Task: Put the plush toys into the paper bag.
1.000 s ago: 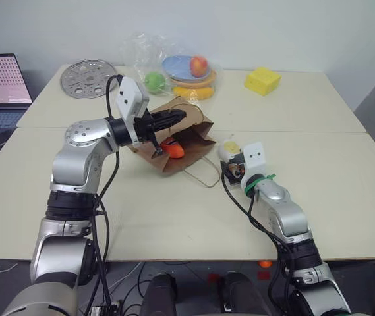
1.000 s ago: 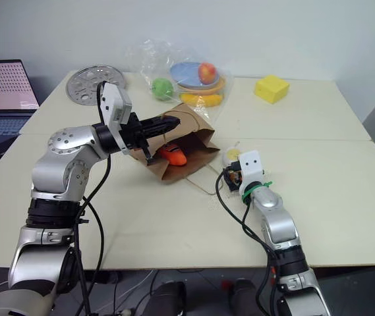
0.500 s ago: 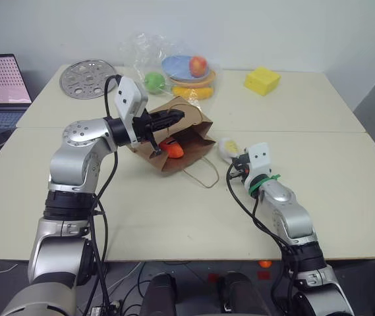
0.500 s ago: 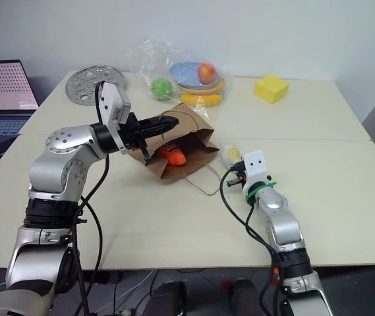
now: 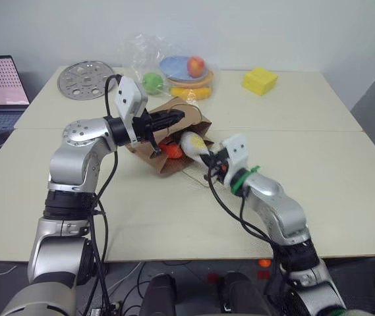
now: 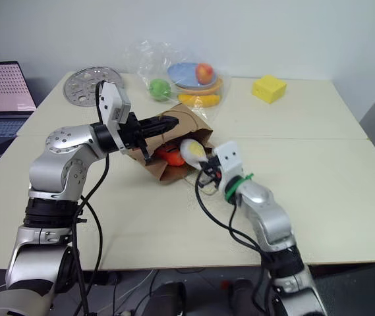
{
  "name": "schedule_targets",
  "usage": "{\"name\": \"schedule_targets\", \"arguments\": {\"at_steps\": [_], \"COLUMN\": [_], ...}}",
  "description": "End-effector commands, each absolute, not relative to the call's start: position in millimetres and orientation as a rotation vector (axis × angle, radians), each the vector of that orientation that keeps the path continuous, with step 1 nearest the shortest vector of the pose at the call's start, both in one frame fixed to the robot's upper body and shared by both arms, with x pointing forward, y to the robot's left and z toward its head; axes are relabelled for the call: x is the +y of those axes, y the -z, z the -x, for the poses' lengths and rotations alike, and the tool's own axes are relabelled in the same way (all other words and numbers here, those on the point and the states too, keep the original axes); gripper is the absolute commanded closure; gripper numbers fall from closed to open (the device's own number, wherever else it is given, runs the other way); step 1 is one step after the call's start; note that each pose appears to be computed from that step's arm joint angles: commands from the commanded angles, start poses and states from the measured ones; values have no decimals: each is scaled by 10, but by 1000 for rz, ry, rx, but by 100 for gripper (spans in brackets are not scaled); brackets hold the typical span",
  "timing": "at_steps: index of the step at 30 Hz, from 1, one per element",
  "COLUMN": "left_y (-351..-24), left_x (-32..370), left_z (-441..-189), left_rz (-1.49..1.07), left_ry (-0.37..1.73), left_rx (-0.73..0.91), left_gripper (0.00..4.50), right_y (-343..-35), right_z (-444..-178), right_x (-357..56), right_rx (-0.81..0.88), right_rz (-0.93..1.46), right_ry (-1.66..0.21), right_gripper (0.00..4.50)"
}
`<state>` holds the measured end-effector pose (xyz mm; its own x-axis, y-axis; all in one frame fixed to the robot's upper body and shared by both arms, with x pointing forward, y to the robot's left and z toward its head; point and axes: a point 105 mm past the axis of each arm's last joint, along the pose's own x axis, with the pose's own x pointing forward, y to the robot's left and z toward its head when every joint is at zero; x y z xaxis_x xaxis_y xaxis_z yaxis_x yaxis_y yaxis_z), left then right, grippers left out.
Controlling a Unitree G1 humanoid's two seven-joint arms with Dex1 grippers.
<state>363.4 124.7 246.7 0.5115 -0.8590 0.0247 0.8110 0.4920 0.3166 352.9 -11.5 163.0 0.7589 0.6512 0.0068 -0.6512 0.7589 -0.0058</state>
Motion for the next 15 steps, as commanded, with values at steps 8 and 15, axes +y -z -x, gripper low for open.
{"name": "schedule_targets", "arguments": {"at_steps": [8, 15], "left_y": [-2649, -2653], "left_x": [1198, 1195], "left_z": [-3517, -3462], "left_rz": [-306, -293], "left_ry": [1060, 1079], "left_rx": [-257, -252], "left_gripper": [450, 450], "right_y": [-1695, -1615], "right_z": [-3983, -4188], "right_x": [118, 279], "right_rx": [-45, -6], "right_rz": [-15, -57], "right_ry": [-687, -692], "right_gripper": [446, 446]}}
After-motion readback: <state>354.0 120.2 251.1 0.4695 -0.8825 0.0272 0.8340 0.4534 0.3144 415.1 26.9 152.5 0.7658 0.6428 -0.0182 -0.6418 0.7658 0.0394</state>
